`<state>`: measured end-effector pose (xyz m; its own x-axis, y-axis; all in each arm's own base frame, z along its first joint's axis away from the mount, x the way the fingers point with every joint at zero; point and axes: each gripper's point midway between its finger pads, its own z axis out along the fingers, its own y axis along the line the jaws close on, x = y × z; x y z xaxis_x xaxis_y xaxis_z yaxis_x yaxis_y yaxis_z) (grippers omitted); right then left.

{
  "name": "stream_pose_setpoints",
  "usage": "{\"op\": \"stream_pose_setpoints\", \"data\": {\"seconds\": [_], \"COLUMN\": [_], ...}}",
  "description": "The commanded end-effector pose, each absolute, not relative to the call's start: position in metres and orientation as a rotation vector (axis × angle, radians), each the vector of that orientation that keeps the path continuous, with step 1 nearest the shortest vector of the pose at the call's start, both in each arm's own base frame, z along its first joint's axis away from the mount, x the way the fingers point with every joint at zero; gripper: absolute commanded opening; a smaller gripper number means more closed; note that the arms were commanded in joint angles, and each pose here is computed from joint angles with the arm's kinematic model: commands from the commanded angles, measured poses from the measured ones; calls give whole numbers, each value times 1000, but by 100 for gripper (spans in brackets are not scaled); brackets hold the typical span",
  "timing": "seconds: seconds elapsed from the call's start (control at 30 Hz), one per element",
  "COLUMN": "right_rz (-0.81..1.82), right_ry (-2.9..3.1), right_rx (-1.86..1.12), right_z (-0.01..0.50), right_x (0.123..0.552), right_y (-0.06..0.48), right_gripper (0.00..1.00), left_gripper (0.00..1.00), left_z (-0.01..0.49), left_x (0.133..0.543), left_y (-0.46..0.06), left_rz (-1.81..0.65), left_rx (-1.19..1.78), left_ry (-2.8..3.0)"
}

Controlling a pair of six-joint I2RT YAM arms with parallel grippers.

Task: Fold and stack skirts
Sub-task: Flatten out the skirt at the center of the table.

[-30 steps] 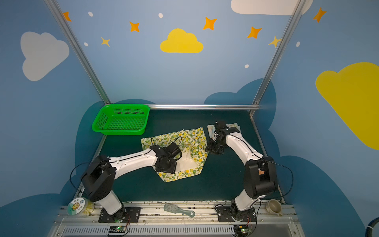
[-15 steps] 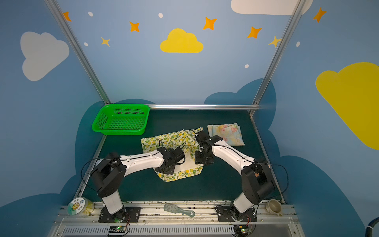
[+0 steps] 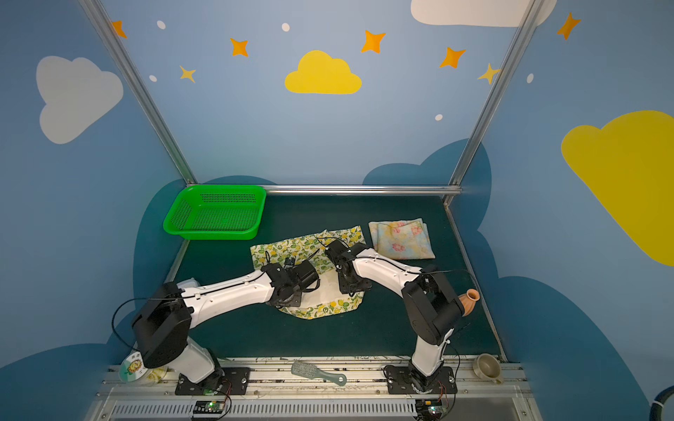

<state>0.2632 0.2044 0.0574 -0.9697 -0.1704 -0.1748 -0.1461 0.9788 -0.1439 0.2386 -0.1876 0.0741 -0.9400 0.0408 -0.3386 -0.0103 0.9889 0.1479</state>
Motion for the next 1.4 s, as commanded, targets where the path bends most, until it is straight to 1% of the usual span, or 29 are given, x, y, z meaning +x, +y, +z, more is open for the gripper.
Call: {"op": "stream_pose_setpoints", "data": {"seconds": [0.0,0.13,0.57,0.7,0.8,0.83,0.9,0.93,1.1,1.13,1.23,1.37], "right_rz": [-327,-343,-316,-327,-308,-308,-305,-307,-301,-290,-228,-40], "right_ry": [2935,2943,3030,3051,3053,3054,3049,3051,3056,3060,3070,3066], "right_rx": [-224,-240,-244,-251,-250,-248,-249,-255,-254,-252,-240,-203], "right_z": [50,47,33,28,25,25,24,23,22,23,32,63], "right_x": [265,258,225,220,220,220,222,223,228,228,228,229], "right_y": [195,193,181,178,179,179,180,180,178,178,179,182], "right_gripper": [52,52,57,55,49,46,36,29,2,0,0,0], "left_gripper": [4,4,4,4,4,4,4,4,4,4,4,4], "left_z": [81,86,95,96,96,96,96,96,96,96,97,106], "left_x": [237,238,239,238,238,238,238,237,237,238,238,243], "left_y": [-175,-170,-148,-145,-145,-145,-144,-144,-142,-141,-139,-130], "left_rz": [214,161,86,73,63,62,63,59,63,64,74,99], "left_rx": [-54,-110,-233,-252,-258,-258,-261,-259,-267,-270,-271,-299], "left_ry": [2777,2778,2769,2770,2769,2768,2768,2767,2765,2764,2764,2734]}}
